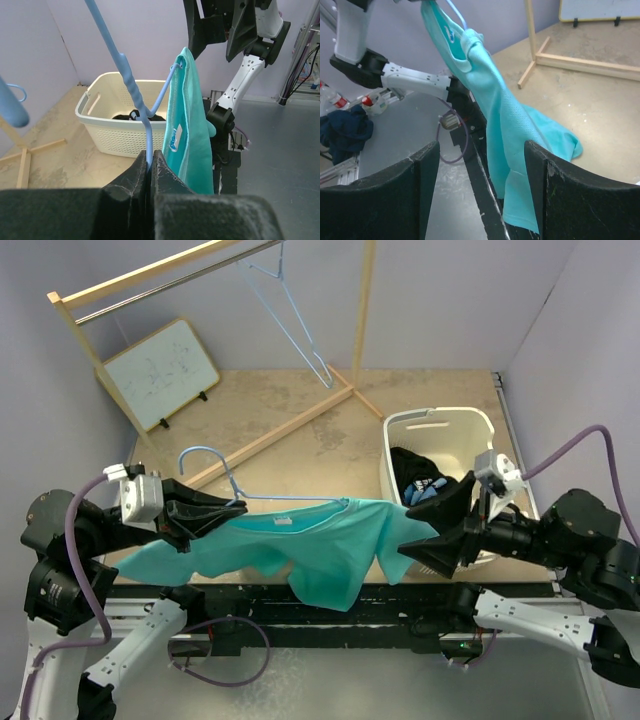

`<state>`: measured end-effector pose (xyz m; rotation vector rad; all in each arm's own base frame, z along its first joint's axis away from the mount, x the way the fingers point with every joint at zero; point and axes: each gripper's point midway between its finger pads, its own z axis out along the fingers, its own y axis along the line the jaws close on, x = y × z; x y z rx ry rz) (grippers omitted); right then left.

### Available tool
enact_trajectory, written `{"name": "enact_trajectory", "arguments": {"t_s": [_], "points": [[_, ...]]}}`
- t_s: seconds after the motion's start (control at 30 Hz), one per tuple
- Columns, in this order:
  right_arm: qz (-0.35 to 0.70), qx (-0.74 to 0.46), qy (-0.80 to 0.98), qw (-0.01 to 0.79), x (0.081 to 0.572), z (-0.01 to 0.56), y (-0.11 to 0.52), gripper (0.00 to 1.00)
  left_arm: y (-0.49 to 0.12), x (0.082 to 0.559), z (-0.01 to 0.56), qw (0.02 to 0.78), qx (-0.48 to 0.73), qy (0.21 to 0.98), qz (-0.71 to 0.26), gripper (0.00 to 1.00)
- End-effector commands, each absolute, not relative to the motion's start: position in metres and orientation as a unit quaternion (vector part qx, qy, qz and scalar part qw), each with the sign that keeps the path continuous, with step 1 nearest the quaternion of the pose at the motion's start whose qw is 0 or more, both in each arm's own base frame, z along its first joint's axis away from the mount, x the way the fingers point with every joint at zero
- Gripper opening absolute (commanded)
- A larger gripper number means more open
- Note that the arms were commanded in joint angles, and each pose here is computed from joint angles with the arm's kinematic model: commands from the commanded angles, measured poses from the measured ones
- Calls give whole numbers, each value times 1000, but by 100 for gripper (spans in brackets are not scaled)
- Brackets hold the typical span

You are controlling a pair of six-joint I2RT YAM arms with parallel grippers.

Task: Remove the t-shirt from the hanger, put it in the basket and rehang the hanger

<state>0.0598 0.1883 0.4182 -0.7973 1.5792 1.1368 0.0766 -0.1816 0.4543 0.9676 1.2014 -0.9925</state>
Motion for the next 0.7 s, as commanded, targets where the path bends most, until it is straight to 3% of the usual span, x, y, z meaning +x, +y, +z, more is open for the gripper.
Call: {"name": "enact_trajectory", "arguments": {"t_s": [0.0, 0.27, 0.5, 0.67], "points": [[458, -325, 662, 496, 71, 408, 199, 71, -181, 71, 466, 616, 422, 505, -432, 0], [420, -331, 671, 513, 92, 406, 210, 71, -178, 61, 466, 612, 423, 507, -436, 0], [387, -312, 670, 551, 94, 430, 178, 72, -174, 56, 467, 614, 424, 510, -429, 0], [389, -340, 669, 535, 85, 423, 179, 73, -174, 52, 473, 613, 430, 505, -430, 0]]}}
